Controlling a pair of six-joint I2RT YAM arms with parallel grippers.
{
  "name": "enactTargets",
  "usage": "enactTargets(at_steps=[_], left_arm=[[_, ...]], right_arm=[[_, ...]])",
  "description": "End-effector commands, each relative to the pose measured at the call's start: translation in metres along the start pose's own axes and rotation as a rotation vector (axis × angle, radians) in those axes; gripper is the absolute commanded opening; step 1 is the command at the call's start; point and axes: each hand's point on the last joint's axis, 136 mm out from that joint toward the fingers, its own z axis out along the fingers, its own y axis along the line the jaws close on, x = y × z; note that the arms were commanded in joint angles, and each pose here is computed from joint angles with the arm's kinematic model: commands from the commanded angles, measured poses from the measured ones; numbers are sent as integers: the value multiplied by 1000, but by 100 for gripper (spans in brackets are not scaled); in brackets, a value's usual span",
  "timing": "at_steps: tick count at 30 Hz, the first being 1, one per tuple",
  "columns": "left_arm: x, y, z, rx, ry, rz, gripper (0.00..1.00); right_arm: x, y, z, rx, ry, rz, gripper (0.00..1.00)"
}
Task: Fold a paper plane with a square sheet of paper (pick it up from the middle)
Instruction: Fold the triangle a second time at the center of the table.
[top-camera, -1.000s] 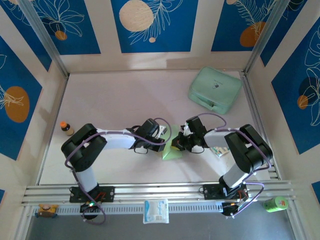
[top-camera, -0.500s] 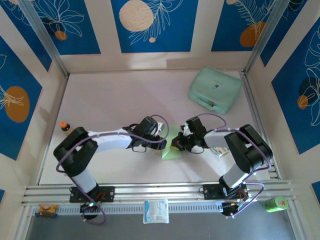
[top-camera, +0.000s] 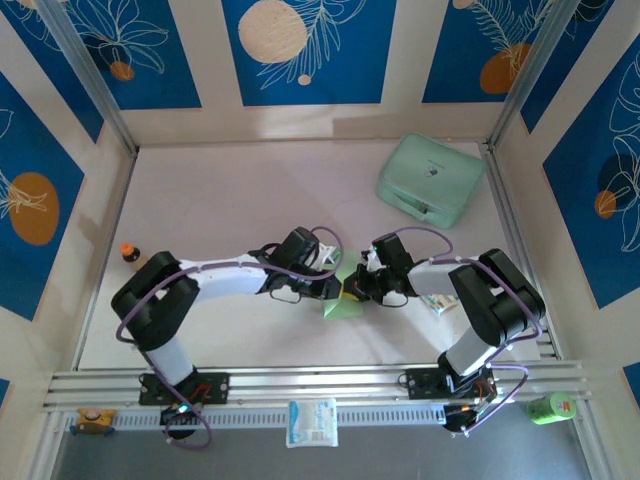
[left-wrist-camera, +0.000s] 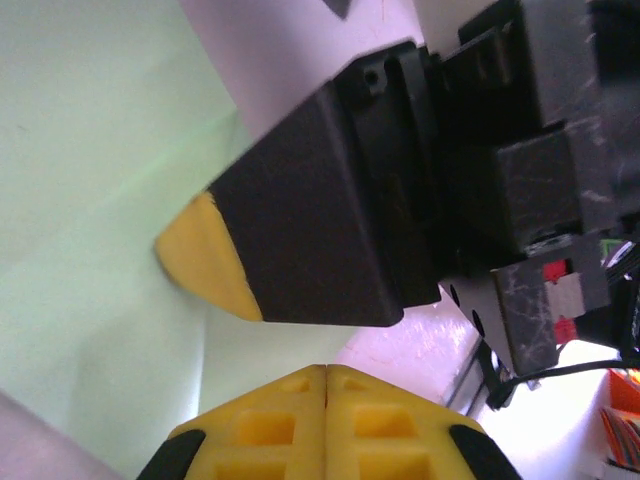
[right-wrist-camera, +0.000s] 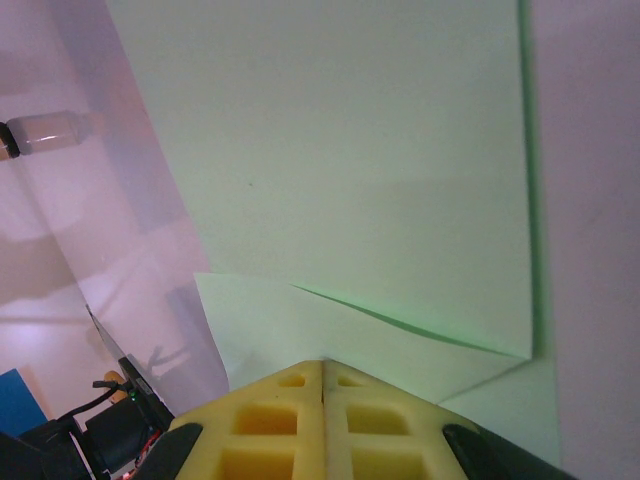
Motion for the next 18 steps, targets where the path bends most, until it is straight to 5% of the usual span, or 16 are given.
enactTargets(at_steps=[1,18], left_arm=[[2,-14,8,75,55,-28,0],[25,23,30,-36,134,-62,0]], right_arm=[[10,-36,2,119,11,92,0],[9,-35,1,120,9,91,0]])
